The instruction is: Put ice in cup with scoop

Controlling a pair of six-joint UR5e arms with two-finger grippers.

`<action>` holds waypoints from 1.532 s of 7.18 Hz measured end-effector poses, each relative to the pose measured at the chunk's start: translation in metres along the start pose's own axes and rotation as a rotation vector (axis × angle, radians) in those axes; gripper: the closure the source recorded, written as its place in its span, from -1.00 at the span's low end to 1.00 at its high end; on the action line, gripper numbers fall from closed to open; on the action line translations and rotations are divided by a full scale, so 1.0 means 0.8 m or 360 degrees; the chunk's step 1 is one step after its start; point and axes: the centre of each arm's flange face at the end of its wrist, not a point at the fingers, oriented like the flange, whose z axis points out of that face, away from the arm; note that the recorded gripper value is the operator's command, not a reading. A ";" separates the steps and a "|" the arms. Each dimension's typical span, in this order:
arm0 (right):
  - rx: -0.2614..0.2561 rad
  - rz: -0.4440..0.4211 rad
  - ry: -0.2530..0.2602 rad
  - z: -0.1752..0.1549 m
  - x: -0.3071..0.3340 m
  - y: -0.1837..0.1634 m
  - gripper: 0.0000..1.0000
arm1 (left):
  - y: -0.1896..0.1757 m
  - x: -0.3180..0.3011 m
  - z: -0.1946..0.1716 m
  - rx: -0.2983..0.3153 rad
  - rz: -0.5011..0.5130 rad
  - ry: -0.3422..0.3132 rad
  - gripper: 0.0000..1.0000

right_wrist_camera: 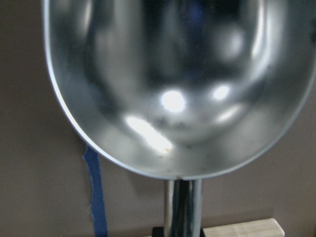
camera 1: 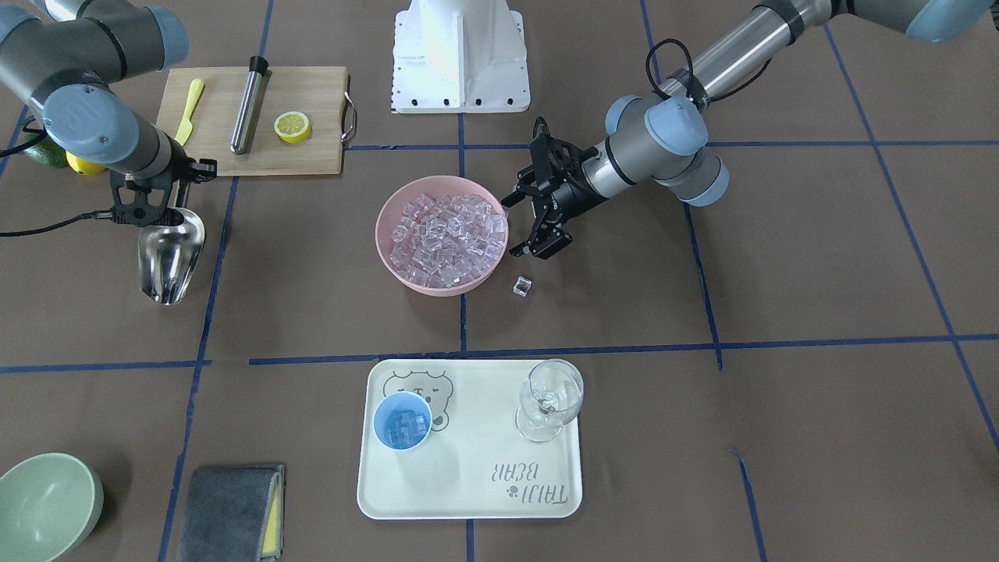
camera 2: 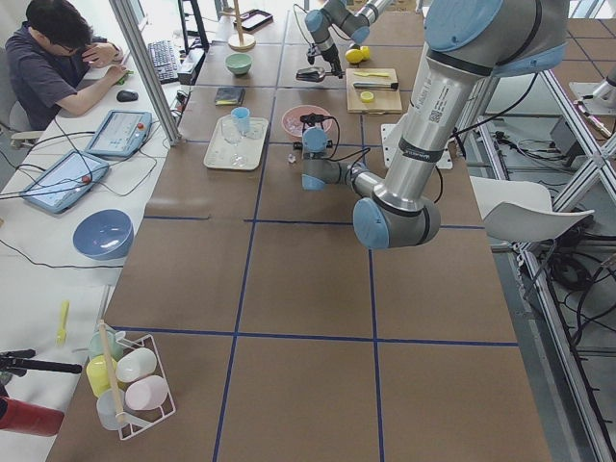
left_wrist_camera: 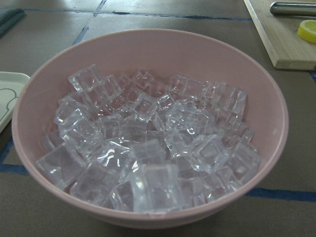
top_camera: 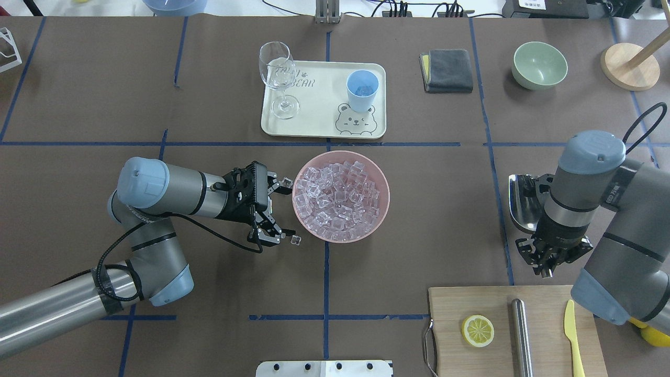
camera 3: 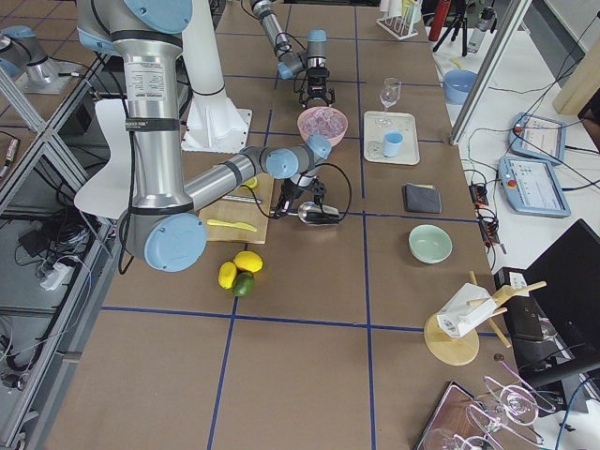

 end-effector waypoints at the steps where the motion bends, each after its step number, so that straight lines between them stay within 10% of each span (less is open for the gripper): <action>1: 0.0002 -0.0004 0.0000 0.001 -0.003 -0.001 0.69 | 0.000 0.000 0.000 0.0000 0.0000 0.0000 -1.00; 2: 0.0004 -0.0010 -0.0004 0.000 -0.007 -0.001 -0.98 | 0.000 0.000 0.000 0.0000 0.0000 0.0000 -1.00; 7: 0.0085 0.0021 -0.0048 -0.031 -0.022 0.004 -1.00 | 0.000 0.001 0.000 -0.0001 0.0000 0.0001 -1.00; 11: 0.0520 -0.0014 -0.0032 -0.155 0.043 -0.020 -1.00 | 0.005 -0.001 -0.003 -0.0007 -0.0002 -0.0003 -1.00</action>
